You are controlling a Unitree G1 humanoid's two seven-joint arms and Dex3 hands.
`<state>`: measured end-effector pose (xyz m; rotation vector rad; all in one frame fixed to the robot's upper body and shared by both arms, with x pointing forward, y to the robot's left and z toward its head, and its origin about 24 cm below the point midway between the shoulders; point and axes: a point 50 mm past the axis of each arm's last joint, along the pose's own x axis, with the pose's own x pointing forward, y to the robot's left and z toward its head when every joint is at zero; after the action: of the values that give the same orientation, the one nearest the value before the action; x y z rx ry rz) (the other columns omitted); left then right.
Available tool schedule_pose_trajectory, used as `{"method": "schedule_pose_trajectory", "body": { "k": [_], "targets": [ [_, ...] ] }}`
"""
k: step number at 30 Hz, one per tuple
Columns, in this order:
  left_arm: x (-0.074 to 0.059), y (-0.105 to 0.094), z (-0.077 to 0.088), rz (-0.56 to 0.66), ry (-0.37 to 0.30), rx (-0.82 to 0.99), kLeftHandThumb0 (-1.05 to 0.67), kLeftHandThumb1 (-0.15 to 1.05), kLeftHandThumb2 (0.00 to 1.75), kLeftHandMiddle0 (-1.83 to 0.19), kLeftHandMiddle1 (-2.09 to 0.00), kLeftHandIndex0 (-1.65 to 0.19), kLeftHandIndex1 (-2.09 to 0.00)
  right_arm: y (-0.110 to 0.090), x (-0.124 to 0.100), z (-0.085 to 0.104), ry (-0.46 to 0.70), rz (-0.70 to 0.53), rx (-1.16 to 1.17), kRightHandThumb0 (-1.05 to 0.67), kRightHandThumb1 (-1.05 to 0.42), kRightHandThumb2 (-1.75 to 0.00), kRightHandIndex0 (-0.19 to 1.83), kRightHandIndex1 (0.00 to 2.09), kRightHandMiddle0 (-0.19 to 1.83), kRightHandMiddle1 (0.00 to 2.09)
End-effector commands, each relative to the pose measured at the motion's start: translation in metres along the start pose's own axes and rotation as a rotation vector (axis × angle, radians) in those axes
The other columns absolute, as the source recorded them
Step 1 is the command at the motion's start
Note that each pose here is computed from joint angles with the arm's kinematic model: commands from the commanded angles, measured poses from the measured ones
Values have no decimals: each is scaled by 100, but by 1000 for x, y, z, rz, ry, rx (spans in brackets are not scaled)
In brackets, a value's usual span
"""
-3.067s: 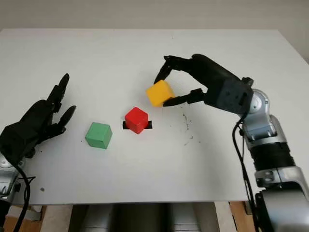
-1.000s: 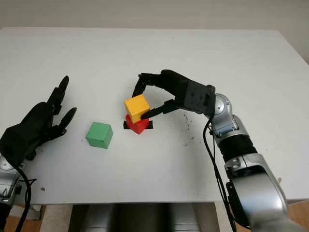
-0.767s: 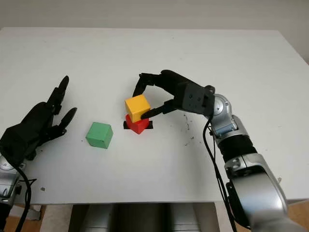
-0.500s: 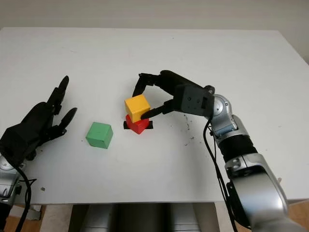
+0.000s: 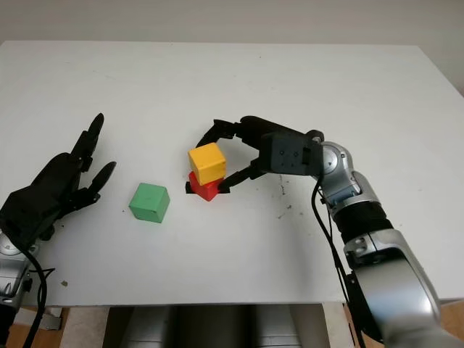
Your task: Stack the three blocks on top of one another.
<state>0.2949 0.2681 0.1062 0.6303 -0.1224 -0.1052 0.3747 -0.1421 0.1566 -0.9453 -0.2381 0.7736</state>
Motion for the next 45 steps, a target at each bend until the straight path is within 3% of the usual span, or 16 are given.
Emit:
{"method": "schedule_pose_trajectory", "body": {
  "k": [1, 4, 8, 14, 15, 19, 22, 26, 30, 35, 45],
  "targets": [
    [0, 0, 1, 2, -11, -5, -88, 105, 59, 19, 0, 18, -5, -2, -3, 2, -5, 2, -25, -72, -82, -5, -10, 4, 13, 40],
    [-1, 0, 2, -2, -6, 0, -88, 105, 59, 19, 0, 18, -5, -2, -4, 3, -11, 7, -39, -75, -82, -5, -14, 3, 7, 23],
    [0, 1, 2, -3, -7, 0, -88, 105, 59, 19, 0, 18, -5, -3, -7, 7, -27, -5, -33, -80, -83, -6, -19, 0, -15, 4],
    [-3, 3, 7, 20, -20, 29, -89, 105, 59, 19, 0, 18, -5, -12, -22, 8, -79, -136, 81, -97, -91, -8, -19, 0, -19, 0],
    [-4, 4, 8, 22, -25, 37, -90, 105, 58, 19, 0, 18, -5, -14, -27, 7, -74, -167, 101, -99, -96, -9, -19, 0, -19, 0],
    [-6, 12, 16, 25, -65, 125, -92, 105, 48, 19, -3, 16, -6, -12, -50, 4, -120, -422, 251, -94, -104, -46, -19, 0, -19, 0],
    [-6, 23, 29, 2, -100, 171, -94, 105, 38, 19, -5, 13, -7, 1, -64, 0, -158, -611, 380, -84, -105, -56, -19, 0, -19, 0],
    [-6, 38, 47, -35, -133, 252, -93, 105, 21, 14, -6, -3, -9, 20, -74, -6, -147, -755, 559, -85, -105, -60, -19, 0, -19, 0],
    [-3, 49, 71, -92, -194, 339, -88, 103, 11, 11, -6, -18, -9, 43, -83, -13, -114, -765, 688, -80, -105, -67, -19, 0, -19, 0],
    [-1, 54, 94, -190, -234, 554, -85, 102, 6, 11, -6, -23, -8, 65, -90, -17, -58, -778, 812, -80, -105, -70, -19, 0, -19, 0],
    [3, 50, 107, -270, -212, 786, -88, 98, 5, 12, -5, -25, -6, 81, -95, -16, -7, -853, 904, -80, -105, -71, -19, 0, -19, 0]
  ]
}}
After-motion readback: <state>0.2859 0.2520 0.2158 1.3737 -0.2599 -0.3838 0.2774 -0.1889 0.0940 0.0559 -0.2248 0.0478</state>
